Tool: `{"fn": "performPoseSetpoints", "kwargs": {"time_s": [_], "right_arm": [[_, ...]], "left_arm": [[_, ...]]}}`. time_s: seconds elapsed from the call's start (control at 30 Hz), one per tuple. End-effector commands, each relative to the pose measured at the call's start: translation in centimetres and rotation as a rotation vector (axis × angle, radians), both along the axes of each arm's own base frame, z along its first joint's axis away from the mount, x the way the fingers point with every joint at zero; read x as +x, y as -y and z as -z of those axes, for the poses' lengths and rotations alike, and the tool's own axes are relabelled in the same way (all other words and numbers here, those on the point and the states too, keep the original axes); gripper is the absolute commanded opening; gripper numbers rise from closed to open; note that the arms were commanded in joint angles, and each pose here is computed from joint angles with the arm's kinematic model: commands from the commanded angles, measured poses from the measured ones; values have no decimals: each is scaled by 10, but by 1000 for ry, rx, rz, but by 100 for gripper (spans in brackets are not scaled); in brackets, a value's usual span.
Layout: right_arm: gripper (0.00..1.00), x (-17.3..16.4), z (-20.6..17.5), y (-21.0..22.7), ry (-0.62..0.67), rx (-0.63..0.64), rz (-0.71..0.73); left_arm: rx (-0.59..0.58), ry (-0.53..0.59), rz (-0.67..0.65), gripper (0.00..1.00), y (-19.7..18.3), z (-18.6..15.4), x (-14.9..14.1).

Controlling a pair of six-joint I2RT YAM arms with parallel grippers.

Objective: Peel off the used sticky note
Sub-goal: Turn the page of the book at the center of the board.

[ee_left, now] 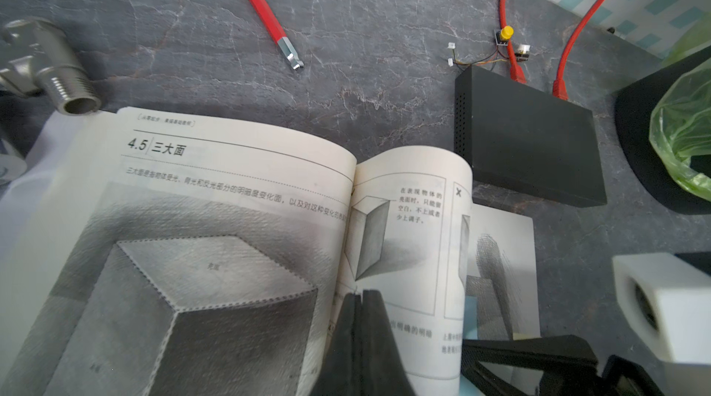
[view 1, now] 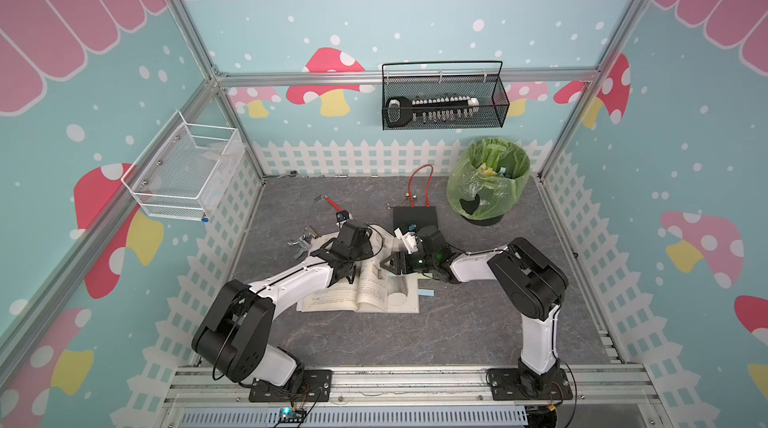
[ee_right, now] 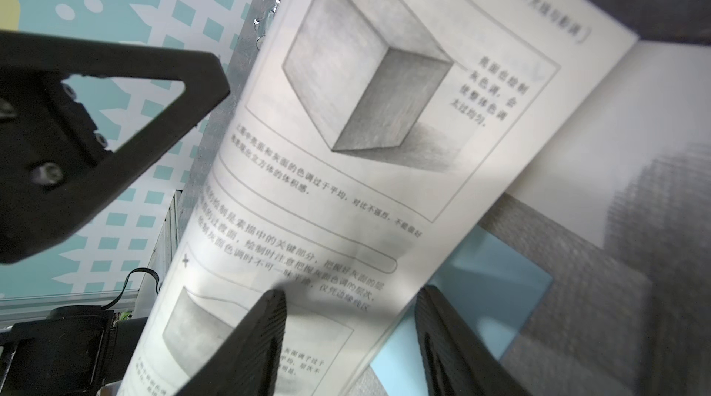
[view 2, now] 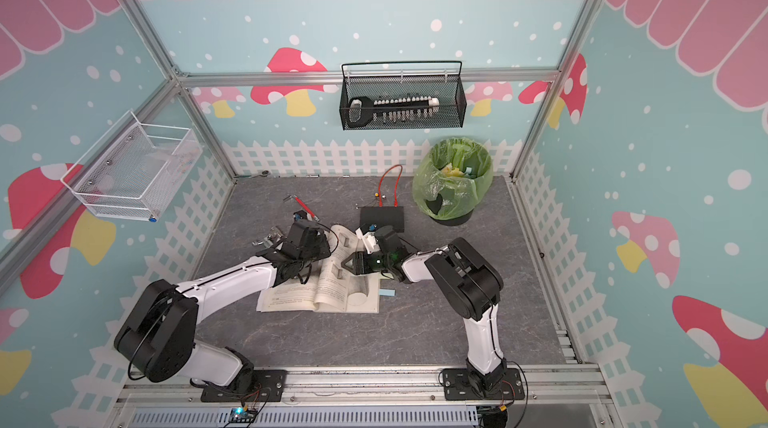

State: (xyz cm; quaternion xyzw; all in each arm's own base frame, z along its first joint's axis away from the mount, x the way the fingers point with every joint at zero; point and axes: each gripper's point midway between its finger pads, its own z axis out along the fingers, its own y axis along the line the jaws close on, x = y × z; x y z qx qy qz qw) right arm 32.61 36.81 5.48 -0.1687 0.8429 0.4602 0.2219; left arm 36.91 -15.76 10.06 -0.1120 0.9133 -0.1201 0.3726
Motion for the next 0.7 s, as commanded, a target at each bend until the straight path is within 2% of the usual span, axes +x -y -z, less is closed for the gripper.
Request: {"fn": "performPoseSetpoints", "kwargs": {"time_s": [0.0,0.1,0.3,0.37,0.43,0.53,0.57,0.6,0.67], "right_arm": [[60,-11,9,-4,-20,3,-30],[60,-10,12,-3,-25,-3,-27],[60,-10,18,-2,-31,-11,-21],[60,-9,21,-2,-31,-16,-18],[60,-9,24,-2,-34,-21,-17],[60,-8,25,-3,-36,-19,-18],[60,-8,25,-4,-36,-15,-20],[60,-7,24,-5,-38,-7,-19],[59,-7,21,-8,-37,12,-29]], "left_arm": [[-7,-52,31,2,0,14,-13],[-25,-17,44,19,-2,0,-20],[-106,68,93,65,-1,-51,-44],[-142,83,113,72,0,-63,-58],[-181,74,131,76,1,-68,-75],[-220,4,149,76,2,-57,-99],[-227,-19,151,72,2,-51,-106],[-233,-46,153,61,2,-45,-114],[-239,-89,147,14,1,-33,-128]]}}
